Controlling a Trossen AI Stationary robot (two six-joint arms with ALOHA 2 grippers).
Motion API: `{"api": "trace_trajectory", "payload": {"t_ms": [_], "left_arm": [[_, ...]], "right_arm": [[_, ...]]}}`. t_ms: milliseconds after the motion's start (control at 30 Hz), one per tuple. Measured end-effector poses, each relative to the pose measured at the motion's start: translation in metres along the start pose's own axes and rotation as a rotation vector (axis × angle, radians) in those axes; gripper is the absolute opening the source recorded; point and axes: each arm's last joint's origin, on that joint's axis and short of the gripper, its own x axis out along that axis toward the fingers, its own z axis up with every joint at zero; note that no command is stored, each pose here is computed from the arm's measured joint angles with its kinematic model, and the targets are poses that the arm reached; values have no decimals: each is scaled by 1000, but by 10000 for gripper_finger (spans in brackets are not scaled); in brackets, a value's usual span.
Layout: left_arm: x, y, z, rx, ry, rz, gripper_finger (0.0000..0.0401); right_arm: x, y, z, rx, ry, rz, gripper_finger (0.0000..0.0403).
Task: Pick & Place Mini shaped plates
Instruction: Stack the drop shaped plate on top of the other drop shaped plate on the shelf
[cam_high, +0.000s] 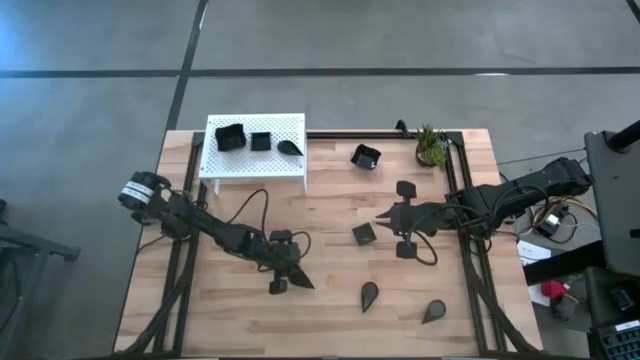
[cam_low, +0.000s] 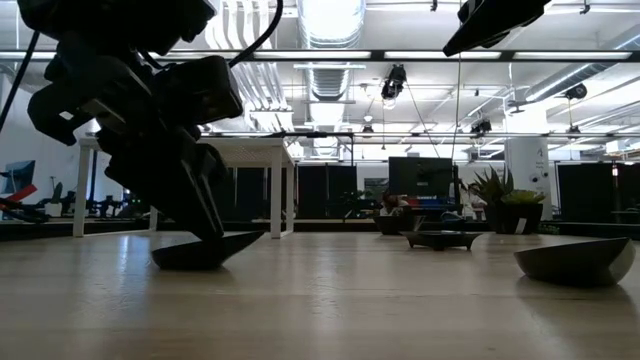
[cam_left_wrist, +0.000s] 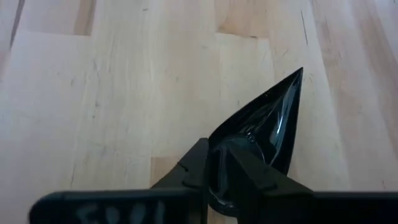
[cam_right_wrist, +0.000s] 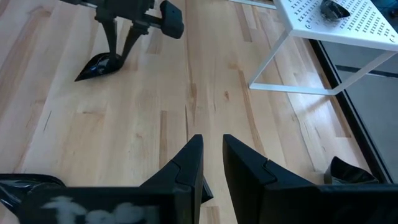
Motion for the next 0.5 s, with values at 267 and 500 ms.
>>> {"api": "trace_trajectory", "payload": {"t_ms": [267,500], "left_arm": [[3,6,0,-23,3,31,57],[6,7,-3,-52,44,-19,58]], "right_arm": [[0,0,0,0,0,0,59],[0,0,0,0,0,0,59]]}}
